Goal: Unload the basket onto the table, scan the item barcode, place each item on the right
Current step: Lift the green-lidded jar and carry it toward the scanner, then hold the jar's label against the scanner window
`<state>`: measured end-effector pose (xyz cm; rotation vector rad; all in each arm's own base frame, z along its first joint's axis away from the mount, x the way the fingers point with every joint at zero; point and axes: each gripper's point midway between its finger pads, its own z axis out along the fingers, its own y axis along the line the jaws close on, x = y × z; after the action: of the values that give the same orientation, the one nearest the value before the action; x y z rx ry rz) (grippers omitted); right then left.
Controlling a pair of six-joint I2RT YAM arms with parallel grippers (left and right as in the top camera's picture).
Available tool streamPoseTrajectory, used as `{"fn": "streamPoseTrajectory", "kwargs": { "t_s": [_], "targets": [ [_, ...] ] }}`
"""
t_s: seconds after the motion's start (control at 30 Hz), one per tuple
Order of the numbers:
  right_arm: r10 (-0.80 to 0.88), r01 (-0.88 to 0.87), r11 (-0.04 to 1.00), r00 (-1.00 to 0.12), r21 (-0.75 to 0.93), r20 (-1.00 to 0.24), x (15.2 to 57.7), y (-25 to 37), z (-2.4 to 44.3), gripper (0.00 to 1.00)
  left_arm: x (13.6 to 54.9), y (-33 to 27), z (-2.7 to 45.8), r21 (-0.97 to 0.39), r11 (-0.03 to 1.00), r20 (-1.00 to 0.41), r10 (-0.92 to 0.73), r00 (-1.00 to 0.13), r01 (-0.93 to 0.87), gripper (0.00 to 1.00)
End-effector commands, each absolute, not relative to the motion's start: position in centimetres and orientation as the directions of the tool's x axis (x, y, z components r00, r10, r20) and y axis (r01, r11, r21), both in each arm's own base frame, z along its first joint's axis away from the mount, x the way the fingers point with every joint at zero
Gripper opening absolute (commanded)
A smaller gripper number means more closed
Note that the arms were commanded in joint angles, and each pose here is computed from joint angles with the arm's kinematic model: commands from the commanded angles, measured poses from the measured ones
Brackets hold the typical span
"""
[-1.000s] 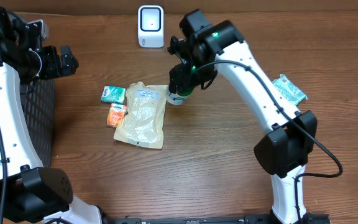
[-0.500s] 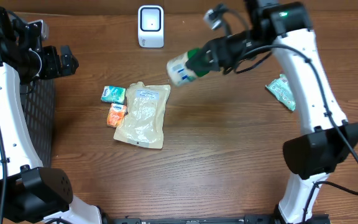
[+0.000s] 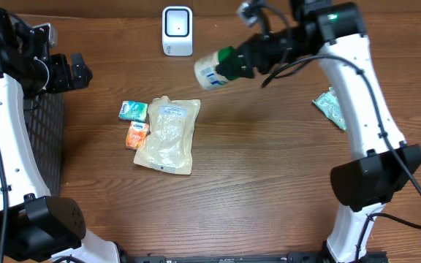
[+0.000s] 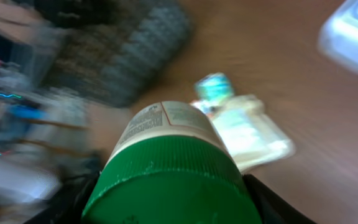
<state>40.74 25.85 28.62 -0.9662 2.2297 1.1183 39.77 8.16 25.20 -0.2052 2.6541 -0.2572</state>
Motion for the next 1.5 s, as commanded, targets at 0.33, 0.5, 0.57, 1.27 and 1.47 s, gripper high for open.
{"fn": "streamPoseTrajectory", "kwargs": {
  "t_s": [0.33, 0.5, 0.57, 1.27, 1.47],
  "targets": [
    [-0.612, -0.584, 0.685, -0.137, -0.436, -0.779, 55.7, 29.8, 28.1, 0.31, 39.6, 8.1, 26.9, -0.215, 0.972, -0.475, -0.191, -0.859, -0.097, 1.0],
    [-0.723, -0.539, 0.55, 0.075, -0.638, -0.686, 58.9, 31.6, 26.7, 0.37, 39.6, 8.1, 26.9, -0.215, 0.972, -0.475, -0.191, -0.859, -0.097, 1.0],
    [-0.763, -0.514, 0.49, 0.138, -0.704, -0.632, 59.9, 32.1, 25.6, 0.43, 39.6, 8.1, 26.9, -0.215, 0.972, -0.475, -0.191, -0.859, -0.097, 1.0],
    [-0.843, -0.307, 0.197, 0.431, -0.931, -0.321, 63.9, 34.2, 20.2, 0.43, 39.6, 8.1, 26.9, -0.215, 0.972, -0.475, -0.191, -0.859, -0.097, 0.99],
    [-0.824, -0.285, 0.211, 0.463, -0.935, -0.327, 64.7, 33.7, 19.8, 0.39, 39.6, 8.1, 26.9, -0.215, 0.972, -0.475, -0.191, -0.859, -0.097, 1.0]
  ]
}}
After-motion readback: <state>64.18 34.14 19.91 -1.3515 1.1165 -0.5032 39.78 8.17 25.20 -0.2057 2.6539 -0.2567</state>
